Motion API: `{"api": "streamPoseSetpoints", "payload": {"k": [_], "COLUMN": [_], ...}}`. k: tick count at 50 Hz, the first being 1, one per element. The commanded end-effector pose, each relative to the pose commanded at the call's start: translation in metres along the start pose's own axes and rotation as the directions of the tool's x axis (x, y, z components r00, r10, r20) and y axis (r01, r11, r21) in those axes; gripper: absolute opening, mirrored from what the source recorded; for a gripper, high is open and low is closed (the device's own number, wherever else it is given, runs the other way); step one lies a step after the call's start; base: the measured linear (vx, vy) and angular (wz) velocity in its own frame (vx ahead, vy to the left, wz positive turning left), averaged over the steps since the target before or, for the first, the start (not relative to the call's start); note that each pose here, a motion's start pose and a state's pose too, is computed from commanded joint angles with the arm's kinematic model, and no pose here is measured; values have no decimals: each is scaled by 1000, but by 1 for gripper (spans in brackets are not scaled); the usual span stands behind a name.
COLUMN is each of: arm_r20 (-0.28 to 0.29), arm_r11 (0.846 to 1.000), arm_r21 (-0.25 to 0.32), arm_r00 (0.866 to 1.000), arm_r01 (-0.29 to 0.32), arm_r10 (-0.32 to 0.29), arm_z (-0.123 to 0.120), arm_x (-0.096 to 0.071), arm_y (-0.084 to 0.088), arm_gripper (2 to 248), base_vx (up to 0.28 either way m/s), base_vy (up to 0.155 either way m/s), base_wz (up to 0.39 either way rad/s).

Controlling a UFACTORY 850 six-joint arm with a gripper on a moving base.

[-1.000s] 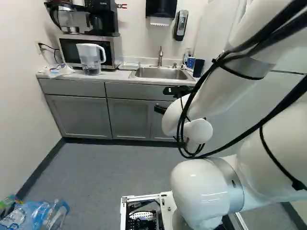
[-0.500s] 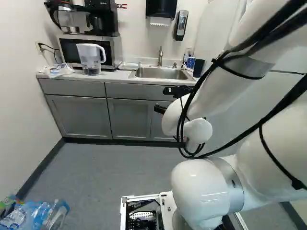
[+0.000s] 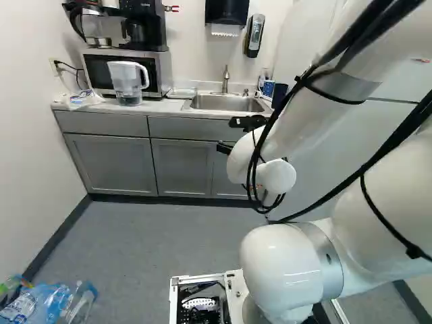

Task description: Rinse the cup and place it in the tray

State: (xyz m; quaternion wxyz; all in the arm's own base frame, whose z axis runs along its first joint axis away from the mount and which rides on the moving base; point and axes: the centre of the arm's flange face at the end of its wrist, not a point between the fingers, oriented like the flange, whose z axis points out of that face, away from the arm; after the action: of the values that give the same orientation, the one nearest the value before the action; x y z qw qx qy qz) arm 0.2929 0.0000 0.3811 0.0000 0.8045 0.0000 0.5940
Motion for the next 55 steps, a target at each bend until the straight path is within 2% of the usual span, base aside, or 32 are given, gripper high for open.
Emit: {"api": "streamPoseSetpoints", "payload": {"k": [55], "arm_r20": [-134], "arm_r11": [1000], "arm_r21": [0], "arm_r00": [991], "arm_r01": [0], "arm_r10": [0], "arm_z": [30], "arm_x": [69], "arm_y": [0], "arm_gripper": [247], "base_vx": [0], "base_vy": [0], "base_wz": [0]}}
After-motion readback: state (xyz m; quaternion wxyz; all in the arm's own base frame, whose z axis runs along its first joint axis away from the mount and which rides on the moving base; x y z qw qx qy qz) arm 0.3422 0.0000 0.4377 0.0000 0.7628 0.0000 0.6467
